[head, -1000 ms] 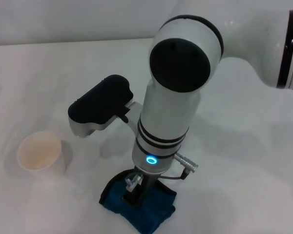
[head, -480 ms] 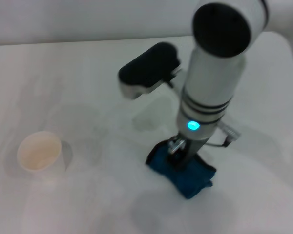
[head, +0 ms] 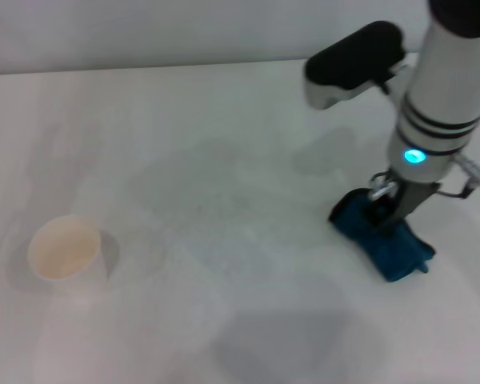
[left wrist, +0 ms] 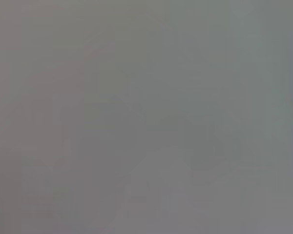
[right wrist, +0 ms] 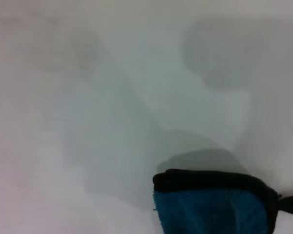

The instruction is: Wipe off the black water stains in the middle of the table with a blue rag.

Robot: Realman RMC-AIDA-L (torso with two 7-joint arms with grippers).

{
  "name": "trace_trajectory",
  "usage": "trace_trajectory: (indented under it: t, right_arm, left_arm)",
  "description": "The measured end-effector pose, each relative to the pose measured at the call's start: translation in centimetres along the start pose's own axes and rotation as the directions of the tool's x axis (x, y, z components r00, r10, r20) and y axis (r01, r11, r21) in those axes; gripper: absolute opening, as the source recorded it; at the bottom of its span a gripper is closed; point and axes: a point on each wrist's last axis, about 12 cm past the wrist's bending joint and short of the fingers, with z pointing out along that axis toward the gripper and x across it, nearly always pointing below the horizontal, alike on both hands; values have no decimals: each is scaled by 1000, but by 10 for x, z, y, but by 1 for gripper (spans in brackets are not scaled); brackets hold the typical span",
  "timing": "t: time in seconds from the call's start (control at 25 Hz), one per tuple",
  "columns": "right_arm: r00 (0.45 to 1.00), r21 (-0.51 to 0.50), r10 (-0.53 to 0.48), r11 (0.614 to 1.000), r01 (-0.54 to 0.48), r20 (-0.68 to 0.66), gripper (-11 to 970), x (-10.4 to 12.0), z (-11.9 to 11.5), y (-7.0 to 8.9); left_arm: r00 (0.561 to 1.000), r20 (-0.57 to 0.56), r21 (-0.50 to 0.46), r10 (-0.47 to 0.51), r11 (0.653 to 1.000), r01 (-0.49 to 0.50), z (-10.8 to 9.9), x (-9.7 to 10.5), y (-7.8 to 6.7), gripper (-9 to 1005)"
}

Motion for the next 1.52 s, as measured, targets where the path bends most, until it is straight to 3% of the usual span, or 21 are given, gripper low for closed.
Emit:
trace_trajectory:
  t: [0.24,0.48,0.76,1.16,1.52]
  right_arm:
    - [994,16,109,994,-109,-5,65,15,6,-45]
    - [986,40,166,985,-166,-8,72,25,7,-67]
    - [981,8,194,981,-194,8,98,27,6,-78]
    - [987,-3,159,987,-160,-29,135,26,14,-77]
    - [985,-32,170,985,-169,28,320,23,5,-86]
  left_arm:
    - [1000,-1,-4,-1,1000,1,0,0,0,879]
    - [1000,5,-2,-2,1000,2,3,-1,-1,878]
    - [1000,5,2,0,1000,0,7,-2,-3,878]
    - [1000,5,7,2,1000,-2,9,-2,-3,879]
    - [1000,-11,7,2,1000,-2,12,-1,-3,879]
